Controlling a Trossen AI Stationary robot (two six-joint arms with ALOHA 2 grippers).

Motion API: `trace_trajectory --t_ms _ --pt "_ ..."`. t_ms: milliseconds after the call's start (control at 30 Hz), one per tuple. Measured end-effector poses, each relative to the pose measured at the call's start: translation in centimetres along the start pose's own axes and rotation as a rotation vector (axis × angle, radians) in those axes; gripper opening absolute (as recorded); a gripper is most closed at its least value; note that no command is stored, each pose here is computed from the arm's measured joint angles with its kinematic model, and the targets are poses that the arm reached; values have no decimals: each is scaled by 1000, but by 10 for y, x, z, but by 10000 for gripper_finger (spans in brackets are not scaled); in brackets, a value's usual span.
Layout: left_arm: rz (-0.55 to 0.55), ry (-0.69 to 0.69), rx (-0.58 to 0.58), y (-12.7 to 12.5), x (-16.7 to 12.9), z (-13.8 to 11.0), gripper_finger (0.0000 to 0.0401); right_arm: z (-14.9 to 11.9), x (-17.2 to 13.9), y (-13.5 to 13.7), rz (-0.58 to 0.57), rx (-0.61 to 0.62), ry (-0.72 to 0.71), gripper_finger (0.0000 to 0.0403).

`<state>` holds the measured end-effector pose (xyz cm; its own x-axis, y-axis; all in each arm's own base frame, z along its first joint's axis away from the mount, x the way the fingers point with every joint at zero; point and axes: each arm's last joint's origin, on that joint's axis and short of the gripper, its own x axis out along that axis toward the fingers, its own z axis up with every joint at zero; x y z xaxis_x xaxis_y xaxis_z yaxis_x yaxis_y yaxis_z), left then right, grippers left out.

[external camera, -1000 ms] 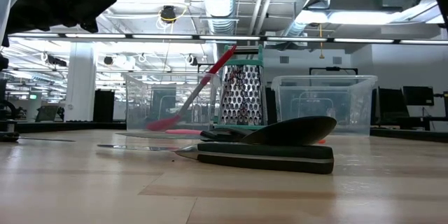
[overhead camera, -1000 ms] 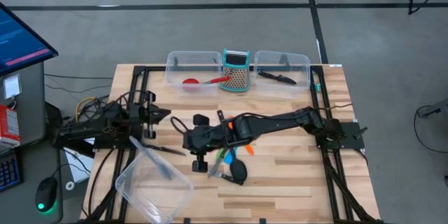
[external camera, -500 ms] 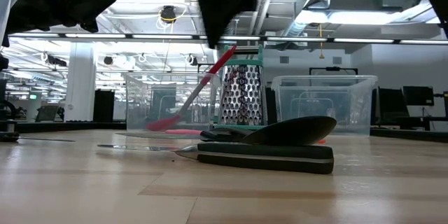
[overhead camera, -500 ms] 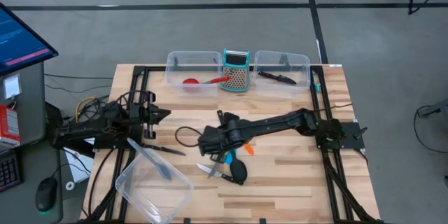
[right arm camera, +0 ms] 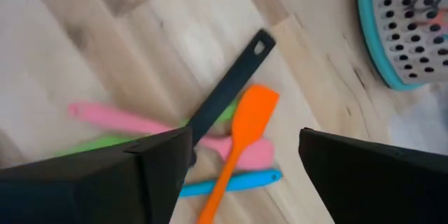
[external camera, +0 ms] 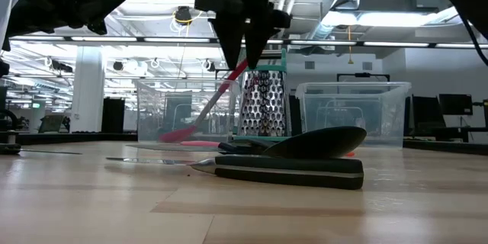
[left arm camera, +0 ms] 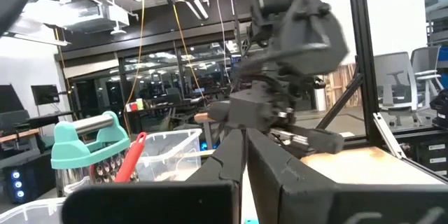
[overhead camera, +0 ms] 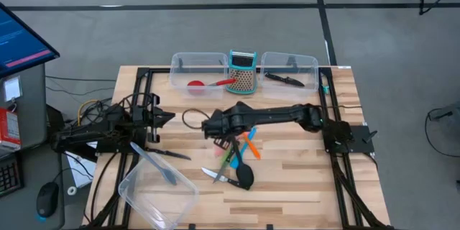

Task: Pick & Place Kitchen Items
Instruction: Put the black serving spoon into the bottom transparent bin

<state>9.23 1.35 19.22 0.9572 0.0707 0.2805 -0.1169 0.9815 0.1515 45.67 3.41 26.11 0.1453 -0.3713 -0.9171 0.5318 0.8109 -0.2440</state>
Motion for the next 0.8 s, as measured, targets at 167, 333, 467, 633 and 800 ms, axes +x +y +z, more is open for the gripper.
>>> trace_trajectory --t_ms 167,333,467,633,800 --pt "0 0 0 0 0 0 3 12 10 -17 -9 50 3 259" --pt "0 0 0 0 0 0 3 5 46 -15 -23 70 81 259" --pt "-1 0 0 0 0 0 3 0 69 -10 33 89 98 260" --pt "-1 -1 0 0 0 0 3 2 88 -6 86 120 55 260" --pt "0 -5 1 0 0 1 3 3 105 -16 68 131 65 260"
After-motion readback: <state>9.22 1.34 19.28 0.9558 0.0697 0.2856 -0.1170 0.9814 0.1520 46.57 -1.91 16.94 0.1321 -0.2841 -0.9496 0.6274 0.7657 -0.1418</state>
